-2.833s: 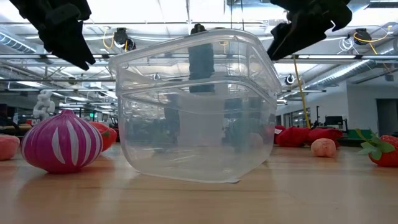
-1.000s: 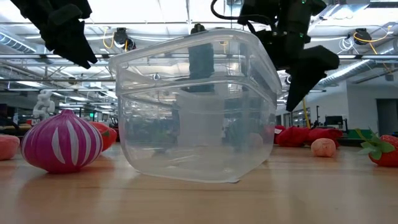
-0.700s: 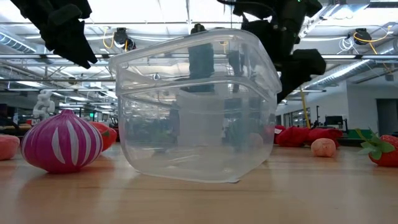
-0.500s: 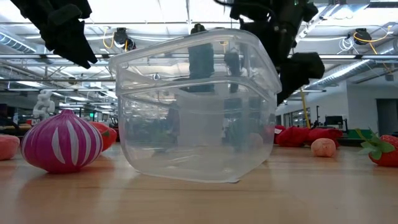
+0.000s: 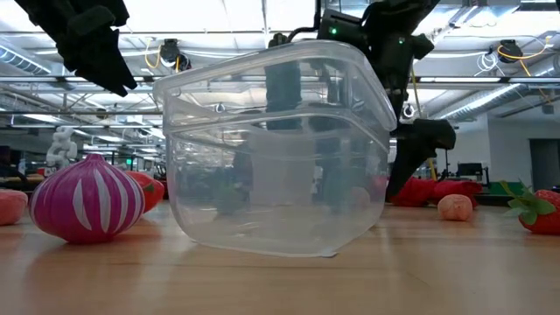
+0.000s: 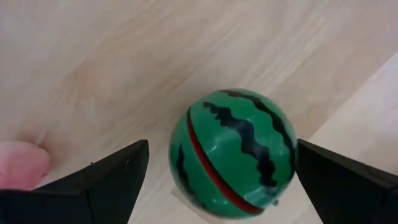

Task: Pick and placing Produce into tupperware
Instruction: Put the green watermelon into the transparent bin

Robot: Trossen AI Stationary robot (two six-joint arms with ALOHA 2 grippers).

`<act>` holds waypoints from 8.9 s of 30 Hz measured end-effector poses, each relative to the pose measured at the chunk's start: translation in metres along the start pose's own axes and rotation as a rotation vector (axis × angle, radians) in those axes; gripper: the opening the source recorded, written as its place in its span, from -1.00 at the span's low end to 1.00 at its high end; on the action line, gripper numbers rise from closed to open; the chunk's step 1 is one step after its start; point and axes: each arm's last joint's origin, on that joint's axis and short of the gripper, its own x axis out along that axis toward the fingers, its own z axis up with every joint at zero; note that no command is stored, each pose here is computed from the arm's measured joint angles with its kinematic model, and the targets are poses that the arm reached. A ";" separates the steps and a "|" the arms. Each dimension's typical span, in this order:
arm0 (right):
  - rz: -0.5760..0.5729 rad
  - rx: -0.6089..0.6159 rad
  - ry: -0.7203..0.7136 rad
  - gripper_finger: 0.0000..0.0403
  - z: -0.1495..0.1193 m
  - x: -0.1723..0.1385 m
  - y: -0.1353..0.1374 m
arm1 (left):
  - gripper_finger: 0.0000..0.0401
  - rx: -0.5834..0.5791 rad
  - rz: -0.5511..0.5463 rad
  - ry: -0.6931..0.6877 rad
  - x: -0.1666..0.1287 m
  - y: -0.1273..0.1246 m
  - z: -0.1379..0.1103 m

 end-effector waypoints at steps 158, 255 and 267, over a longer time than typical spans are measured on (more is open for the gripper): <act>-0.312 0.342 -0.247 0.39 0.069 -0.104 0.014 | 0.74 -0.007 -0.031 0.017 0.000 -0.001 0.000; 0.126 0.759 -0.138 0.43 0.143 -0.010 0.030 | 0.74 -0.003 -0.073 0.047 0.000 -0.002 -0.001; 0.152 0.750 -0.143 0.62 0.143 -0.010 0.030 | 0.74 -0.003 -0.074 0.047 0.000 -0.002 -0.001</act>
